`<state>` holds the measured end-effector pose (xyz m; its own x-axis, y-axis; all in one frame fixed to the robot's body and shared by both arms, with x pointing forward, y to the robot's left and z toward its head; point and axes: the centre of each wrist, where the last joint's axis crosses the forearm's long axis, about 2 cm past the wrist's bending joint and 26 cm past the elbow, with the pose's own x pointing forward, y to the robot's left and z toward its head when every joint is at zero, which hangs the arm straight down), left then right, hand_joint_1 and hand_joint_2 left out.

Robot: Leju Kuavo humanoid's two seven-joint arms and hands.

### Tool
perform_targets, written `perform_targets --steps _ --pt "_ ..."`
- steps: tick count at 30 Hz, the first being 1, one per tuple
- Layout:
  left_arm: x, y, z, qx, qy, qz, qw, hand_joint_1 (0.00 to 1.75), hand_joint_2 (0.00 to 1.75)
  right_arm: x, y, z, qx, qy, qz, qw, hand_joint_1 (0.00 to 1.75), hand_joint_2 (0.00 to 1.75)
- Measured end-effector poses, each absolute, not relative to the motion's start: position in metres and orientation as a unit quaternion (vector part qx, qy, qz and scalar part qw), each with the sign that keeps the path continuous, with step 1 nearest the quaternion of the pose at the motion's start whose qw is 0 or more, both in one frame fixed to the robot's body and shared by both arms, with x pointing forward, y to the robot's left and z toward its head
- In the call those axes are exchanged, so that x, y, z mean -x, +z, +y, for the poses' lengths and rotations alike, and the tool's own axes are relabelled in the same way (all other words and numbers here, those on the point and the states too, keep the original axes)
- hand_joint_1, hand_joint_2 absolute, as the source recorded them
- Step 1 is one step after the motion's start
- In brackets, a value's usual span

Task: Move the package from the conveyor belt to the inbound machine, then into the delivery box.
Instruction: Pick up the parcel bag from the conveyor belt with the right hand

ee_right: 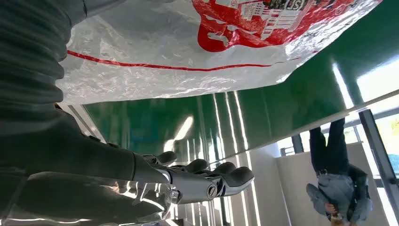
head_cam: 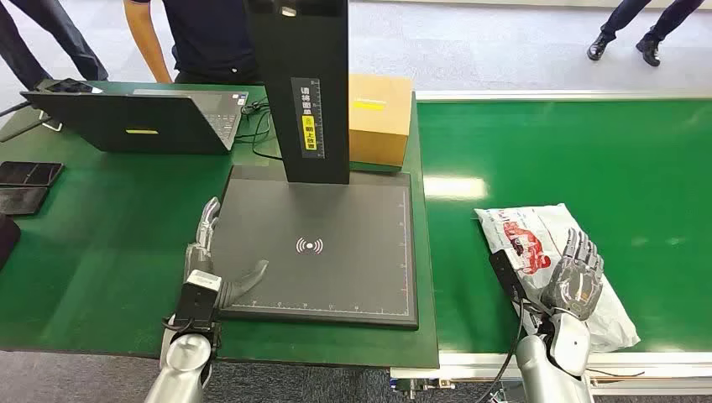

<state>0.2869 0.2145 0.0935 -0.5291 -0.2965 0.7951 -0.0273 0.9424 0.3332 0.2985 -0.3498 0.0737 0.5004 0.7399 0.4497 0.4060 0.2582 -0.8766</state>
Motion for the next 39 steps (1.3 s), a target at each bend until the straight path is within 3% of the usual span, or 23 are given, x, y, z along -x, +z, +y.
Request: perform_targets --steps 31,33,36,37,39 --pt "-0.287 0.101 0.214 -0.098 -0.143 -0.862 0.476 0.00 1.75 -0.298 0.044 -0.351 0.567 0.160 -0.395 0.705 0.02 1.75" --pt "-0.287 0.101 0.214 -0.097 -0.143 -0.862 0.476 0.00 1.75 -0.298 0.042 -0.352 0.565 0.162 -0.389 0.709 0.34 1.75" --pt "-0.286 0.100 0.214 -0.097 -0.144 -0.862 0.477 0.00 1.75 -0.297 0.040 -0.351 0.562 0.165 -0.384 0.714 1.26 1.75" --pt "-0.286 0.100 0.214 -0.097 -0.144 -0.861 0.478 0.00 1.75 -0.297 0.039 -0.351 0.561 0.167 -0.383 0.715 1.41 1.75" --pt "-0.285 0.100 0.214 -0.098 -0.145 -0.861 0.478 0.00 1.75 -0.297 0.038 -0.350 0.558 0.171 -0.381 0.717 1.48 1.75"
